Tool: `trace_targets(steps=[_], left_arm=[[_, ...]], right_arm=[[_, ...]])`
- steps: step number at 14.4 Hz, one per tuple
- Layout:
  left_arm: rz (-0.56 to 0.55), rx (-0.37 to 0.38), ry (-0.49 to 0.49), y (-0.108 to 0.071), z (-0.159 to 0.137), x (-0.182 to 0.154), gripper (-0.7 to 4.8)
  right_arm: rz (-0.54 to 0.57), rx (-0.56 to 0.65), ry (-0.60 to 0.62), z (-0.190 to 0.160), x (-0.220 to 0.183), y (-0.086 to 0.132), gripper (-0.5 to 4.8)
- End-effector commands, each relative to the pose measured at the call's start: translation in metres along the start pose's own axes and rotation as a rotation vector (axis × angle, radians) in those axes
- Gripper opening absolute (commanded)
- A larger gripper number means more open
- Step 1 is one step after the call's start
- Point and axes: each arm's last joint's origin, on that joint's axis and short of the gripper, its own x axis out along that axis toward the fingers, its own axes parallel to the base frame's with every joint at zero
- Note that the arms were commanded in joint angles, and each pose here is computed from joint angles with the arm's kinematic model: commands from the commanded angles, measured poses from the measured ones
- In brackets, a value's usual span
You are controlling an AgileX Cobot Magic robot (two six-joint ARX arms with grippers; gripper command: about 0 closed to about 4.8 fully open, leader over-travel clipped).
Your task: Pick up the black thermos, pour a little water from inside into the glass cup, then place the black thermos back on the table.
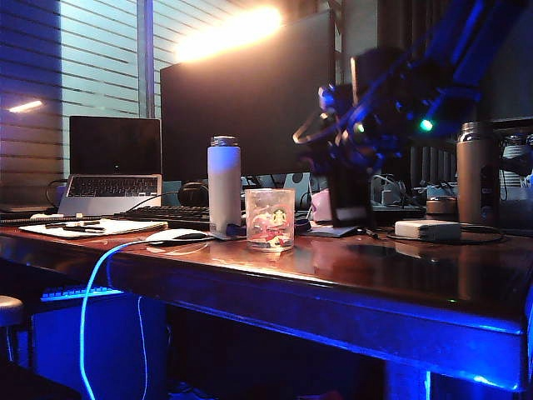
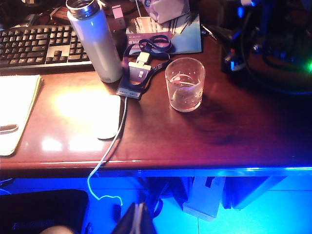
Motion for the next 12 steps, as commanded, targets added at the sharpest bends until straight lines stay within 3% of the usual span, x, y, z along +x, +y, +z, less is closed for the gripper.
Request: trace_targets(steps=[1,12], left_arm=[[-0.002,0.002,-0.010,-0.001,0.001,-0.002,0.21],[-0.003,0.002,-0.009,-0.001,0.001,-0.002,0.22]], right_arm=[[0.000,0.018,-0.094,0.019,0.001,0.000,0.25],[0.035,-0.173,-0.074,0.011,0.000,0.013,0.25]])
